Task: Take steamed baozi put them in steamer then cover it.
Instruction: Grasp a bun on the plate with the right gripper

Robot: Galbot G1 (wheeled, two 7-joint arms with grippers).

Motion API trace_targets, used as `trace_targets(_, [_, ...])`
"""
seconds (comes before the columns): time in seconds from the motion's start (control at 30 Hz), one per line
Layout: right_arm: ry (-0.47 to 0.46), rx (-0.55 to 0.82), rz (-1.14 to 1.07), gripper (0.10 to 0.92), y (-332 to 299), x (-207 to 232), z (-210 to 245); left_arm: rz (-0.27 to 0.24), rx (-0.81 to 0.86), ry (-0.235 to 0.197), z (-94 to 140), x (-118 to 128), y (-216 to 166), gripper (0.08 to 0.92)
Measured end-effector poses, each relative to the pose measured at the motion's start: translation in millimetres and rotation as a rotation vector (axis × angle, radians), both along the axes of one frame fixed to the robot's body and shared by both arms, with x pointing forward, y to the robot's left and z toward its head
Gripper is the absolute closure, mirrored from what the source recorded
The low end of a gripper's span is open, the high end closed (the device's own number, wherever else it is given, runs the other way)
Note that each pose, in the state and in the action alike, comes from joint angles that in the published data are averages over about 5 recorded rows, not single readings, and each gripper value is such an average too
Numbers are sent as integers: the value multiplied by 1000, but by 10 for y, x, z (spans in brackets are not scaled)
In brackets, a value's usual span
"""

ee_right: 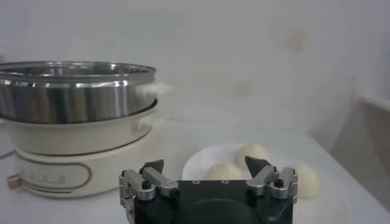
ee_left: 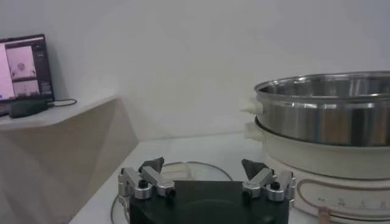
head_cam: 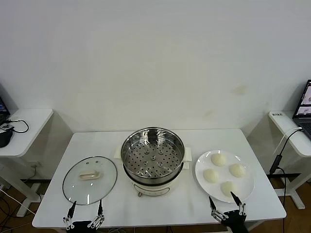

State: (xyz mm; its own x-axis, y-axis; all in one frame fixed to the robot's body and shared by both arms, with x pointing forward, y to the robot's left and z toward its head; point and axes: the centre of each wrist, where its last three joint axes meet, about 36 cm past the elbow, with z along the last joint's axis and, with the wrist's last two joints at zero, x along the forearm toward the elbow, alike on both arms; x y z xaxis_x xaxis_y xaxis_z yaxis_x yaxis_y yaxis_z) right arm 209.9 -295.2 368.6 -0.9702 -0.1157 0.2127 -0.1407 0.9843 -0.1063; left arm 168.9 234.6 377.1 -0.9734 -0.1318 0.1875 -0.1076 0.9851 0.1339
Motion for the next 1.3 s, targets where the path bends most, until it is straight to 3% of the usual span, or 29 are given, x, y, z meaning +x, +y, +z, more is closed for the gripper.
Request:
trace_targets(0.2, [-18, -131, 9, 199, -147, 136, 79, 1, 15, 1, 50, 32, 1, 177])
trace_targets(0.5, [-15, -506, 78, 200, -621, 596, 335, -22, 68, 24, 182, 151, 67, 177])
trace_targets(0.87, [76, -927, 290, 200, -1242, 1498, 866, -66, 148, 30, 304, 209, 137, 177])
trace_targets(1.3, [276, -1077, 619, 199, -1463, 2798, 1419, -83, 205, 25, 378, 242, 169, 177])
